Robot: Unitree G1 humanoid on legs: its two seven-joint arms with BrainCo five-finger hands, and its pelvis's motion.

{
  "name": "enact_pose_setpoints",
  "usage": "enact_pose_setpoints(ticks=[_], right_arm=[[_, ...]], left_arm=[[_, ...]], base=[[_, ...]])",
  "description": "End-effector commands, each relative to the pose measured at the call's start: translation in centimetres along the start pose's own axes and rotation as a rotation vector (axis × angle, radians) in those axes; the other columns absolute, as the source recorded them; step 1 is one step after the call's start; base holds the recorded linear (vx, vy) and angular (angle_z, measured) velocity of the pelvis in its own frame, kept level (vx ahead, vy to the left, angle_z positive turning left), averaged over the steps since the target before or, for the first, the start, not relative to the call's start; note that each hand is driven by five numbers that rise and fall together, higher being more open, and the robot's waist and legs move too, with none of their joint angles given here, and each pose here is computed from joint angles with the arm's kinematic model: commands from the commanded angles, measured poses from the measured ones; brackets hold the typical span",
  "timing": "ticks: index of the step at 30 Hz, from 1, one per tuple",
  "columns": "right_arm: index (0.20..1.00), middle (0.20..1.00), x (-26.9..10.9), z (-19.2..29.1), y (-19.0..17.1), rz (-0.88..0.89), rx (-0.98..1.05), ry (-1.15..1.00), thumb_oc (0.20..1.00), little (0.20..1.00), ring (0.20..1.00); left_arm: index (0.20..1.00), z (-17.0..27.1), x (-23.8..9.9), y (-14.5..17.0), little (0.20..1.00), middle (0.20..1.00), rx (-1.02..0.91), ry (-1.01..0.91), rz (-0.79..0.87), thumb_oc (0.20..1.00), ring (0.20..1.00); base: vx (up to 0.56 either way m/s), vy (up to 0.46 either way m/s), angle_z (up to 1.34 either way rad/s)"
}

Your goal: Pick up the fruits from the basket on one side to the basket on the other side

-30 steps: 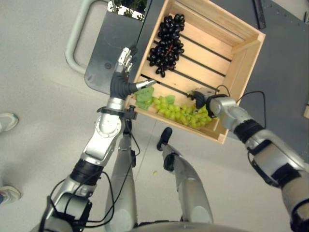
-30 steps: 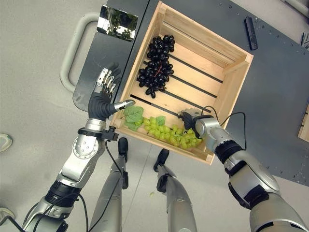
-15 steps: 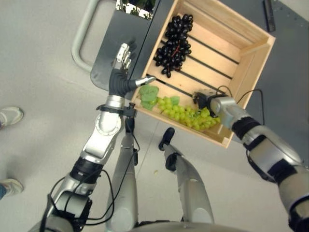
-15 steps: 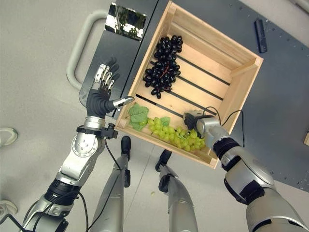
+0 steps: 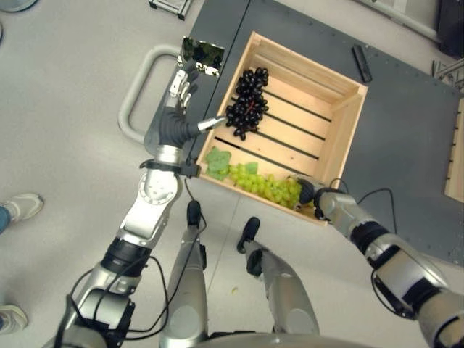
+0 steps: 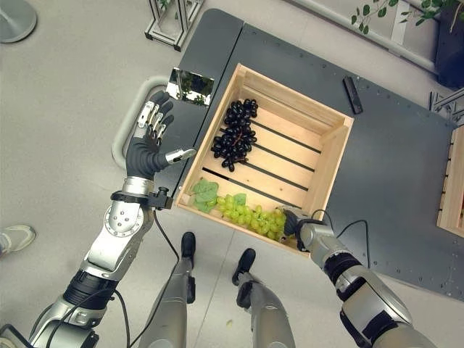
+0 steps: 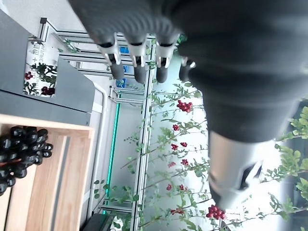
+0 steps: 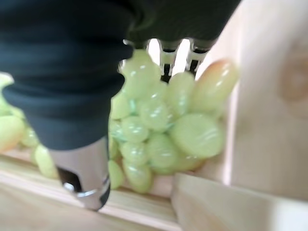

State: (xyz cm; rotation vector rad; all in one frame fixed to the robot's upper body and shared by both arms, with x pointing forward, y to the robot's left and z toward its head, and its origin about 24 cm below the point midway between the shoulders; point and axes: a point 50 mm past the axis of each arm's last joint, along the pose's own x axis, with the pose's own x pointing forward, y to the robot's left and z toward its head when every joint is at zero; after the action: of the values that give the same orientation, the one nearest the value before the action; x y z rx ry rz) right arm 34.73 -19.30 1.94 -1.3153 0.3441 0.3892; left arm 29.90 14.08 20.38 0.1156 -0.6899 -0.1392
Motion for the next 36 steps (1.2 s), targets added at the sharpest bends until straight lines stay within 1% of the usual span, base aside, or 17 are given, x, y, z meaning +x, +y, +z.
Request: enact_pose_setpoints(ticks=[1,7,10,14,21,22,23,24,28,36], right_arm=[[1.0,1.0,-0.6,-1.3,1.4,0.03,-0.022,0.023,1.0,1.0,1.0],[1.0,1.0,-0.7,-1.4,1.6,0.038,-0.064,0.016,1.0,1.0,1.0],[1.0,1.0,-0.6,-1.4,0.9,0.028,-0.112,0.022,1.0,1.0,1.0],[1.0,1.0,-0.5,-2.0,0.5,0.039,-0.184,0.051,1.0,1.0,1.0],[1.0,1.0,-0.2,-2.2,-0.5,0.047,-0.238,0.082,1.0,1.0,1.0],[0.573,0.573,-0.2,-2.3,-0.6,0.061,-0.257,0.084,0.573,0.573,0.573],[0.435,0.435,-0.2,-2.3,-0.7,0.06,-0.258,0.084,0.435,0.435,0.435],[0.2,0.2,-0.2,-2.4,-0.8,0.059,-0.262,0.088,0.2,0.2,0.2],[0.2,0.2,-0.2,-2.7,-0.6,0.082,-0.275,0.096,0.2,0.2,0.2],[0.2,0.2,-0.3,-3.6,-2.0,0.07,-0.286,0.129,0.2,0.2,0.2]], left_arm=[[1.0,2.3,0.1,-0.3,1.0,1.0,0.009,-0.136,-0.03,1.0,1.0],[1.0,2.7,0.0,-0.3,1.0,1.0,0.004,-0.161,-0.042,1.0,1.0],[1.0,3.3,0.2,-0.4,1.0,1.0,0.011,-0.189,-0.049,1.0,1.0],[1.0,3.8,0.6,-0.4,1.0,1.0,-0.002,-0.211,-0.008,1.0,1.0],[1.0,4.4,1.1,0.1,1.0,1.0,0.009,-0.245,0.05,1.0,1.0],[1.0,4.5,1.2,0.2,1.0,1.0,0.002,-0.252,0.067,1.0,1.0],[1.0,4.5,1.2,0.2,1.0,1.0,0.002,-0.253,0.068,1.0,1.0],[1.0,4.5,1.2,0.2,1.0,1.0,0.002,-0.255,0.074,1.0,1.0],[1.0,4.8,1.5,0.3,1.0,1.0,0.01,-0.274,0.096,1.0,1.0],[1.0,5.4,1.8,0.2,1.0,1.0,-0.002,-0.305,0.106,1.0,1.0]], base=[[0.0,0.0,0.0],[-0.01,0.004,0.01],[-0.05,0.002,0.01],[-0.05,-0.006,0.04],[-0.03,0.016,0.07],[0.0,0.0,0.0],[-0.02,0.019,-0.03],[-0.01,0.013,-0.04],[0.0,0.006,-0.05],[0.0,0.003,-0.01]])
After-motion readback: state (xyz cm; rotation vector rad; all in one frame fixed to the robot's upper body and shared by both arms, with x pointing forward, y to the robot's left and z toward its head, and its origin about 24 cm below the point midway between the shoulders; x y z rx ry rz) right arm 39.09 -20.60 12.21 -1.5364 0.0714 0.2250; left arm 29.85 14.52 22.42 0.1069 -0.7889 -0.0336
